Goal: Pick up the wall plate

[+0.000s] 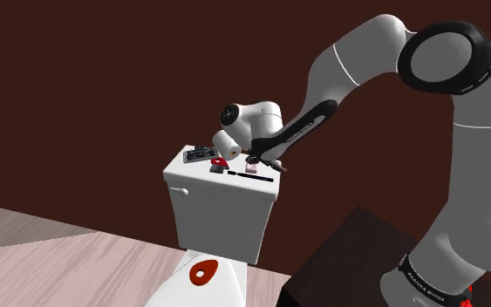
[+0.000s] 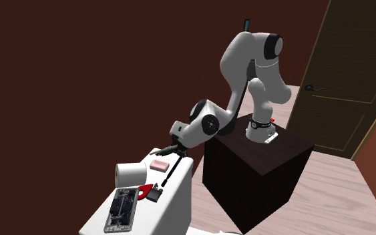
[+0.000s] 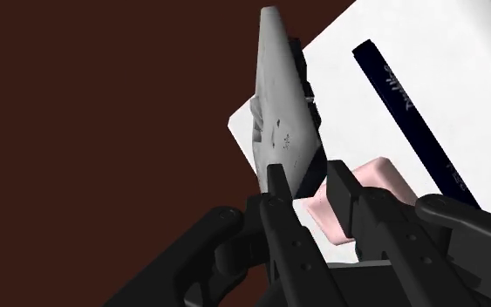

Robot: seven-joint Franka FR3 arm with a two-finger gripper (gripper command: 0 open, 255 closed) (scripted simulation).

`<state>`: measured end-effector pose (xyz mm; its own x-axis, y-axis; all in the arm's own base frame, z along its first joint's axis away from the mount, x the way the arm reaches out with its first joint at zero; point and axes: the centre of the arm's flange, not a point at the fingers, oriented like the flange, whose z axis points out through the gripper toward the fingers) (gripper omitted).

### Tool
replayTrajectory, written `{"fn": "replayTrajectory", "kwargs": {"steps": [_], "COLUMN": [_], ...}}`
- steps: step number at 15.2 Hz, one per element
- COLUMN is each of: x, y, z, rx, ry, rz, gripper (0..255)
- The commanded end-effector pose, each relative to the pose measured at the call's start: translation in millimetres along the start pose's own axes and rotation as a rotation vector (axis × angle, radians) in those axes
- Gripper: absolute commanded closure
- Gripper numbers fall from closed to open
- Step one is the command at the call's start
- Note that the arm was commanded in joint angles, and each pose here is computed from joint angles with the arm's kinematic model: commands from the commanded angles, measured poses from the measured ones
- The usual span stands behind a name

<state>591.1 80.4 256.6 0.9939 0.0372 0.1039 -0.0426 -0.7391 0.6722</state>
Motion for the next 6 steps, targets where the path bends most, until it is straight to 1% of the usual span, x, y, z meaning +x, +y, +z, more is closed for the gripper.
{"fn": "replayTrajectory", "kwargs": {"steps": [1,4,6], "x": [2,4,4], "y": [8,18,19], "z": [-8,-20,-20], "rx": [0.000,0.000,0.000], "ry": [0.000,0.000,0.000], "rz": [0.000,0.000,0.000], "gripper": [255,255,255]}}
